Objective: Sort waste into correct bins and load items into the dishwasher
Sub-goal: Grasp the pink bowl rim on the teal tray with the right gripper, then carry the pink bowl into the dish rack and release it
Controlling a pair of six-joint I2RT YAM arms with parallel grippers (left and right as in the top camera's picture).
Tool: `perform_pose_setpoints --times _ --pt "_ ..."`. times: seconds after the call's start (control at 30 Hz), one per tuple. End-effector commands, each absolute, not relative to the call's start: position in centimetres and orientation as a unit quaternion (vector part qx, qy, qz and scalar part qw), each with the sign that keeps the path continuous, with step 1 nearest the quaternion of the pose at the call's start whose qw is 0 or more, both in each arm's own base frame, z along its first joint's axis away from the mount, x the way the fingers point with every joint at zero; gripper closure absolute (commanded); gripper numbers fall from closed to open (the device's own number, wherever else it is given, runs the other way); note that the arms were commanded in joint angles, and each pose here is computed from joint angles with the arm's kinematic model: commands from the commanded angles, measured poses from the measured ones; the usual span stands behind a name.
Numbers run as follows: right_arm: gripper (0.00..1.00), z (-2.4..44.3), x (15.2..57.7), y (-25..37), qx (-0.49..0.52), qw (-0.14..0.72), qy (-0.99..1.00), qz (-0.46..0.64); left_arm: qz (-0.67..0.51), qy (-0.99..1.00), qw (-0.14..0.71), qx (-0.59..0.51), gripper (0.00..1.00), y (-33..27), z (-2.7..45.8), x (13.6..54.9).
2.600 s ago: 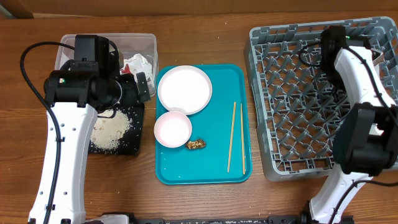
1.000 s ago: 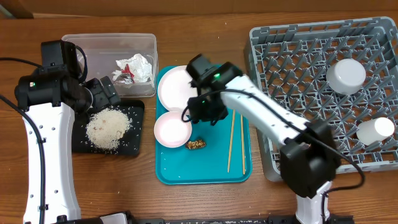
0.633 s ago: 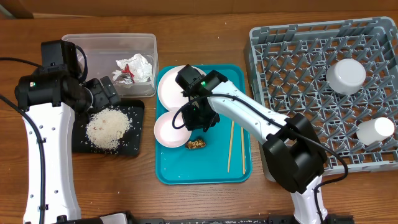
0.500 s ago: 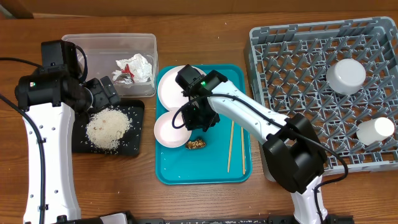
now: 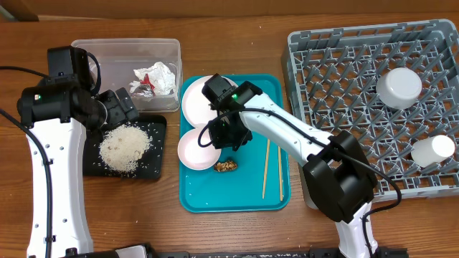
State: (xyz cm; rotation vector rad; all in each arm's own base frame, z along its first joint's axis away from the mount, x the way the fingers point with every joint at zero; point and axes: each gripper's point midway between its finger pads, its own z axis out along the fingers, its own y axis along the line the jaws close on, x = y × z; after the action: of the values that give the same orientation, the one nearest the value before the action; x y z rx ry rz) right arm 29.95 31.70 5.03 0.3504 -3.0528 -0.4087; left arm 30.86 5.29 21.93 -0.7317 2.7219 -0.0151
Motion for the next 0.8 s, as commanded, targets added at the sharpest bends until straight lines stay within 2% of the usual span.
perform_pose_setpoints --times 0.0,0.07,0.37,0.6,0.77 --pt "0.65 3.8 29.3 31.3 0.093 0.034 -0.987 -0.127 -0.002 0.95 0.169 -0.262 0.0 5.5 22.5 31.0" --pt "0.65 3.6 29.3 31.2 0.094 0.034 -0.987 -0.127 -0.002 0.95 0.17 -0.262 0.0 5.5 22.5 31.0" --pt "0.96 3.8 30.0 31.3 0.092 0.023 -0.987 -0.132 -0.002 0.95 0.17 -0.262 0.0 5.5 22.5 31.0" --pt "0.96 6.5 32.7 29.3 0.079 -0.025 -0.992 -0.097 -0.002 0.95 0.169 -0.262 0.0 5.5 22.5 31.0" --pt "0.96 13.2 37.1 24.7 0.035 -0.124 -0.99 -0.05 -0.002 0.95 0.169 -0.262 0.0 5.5 22.5 31.0"
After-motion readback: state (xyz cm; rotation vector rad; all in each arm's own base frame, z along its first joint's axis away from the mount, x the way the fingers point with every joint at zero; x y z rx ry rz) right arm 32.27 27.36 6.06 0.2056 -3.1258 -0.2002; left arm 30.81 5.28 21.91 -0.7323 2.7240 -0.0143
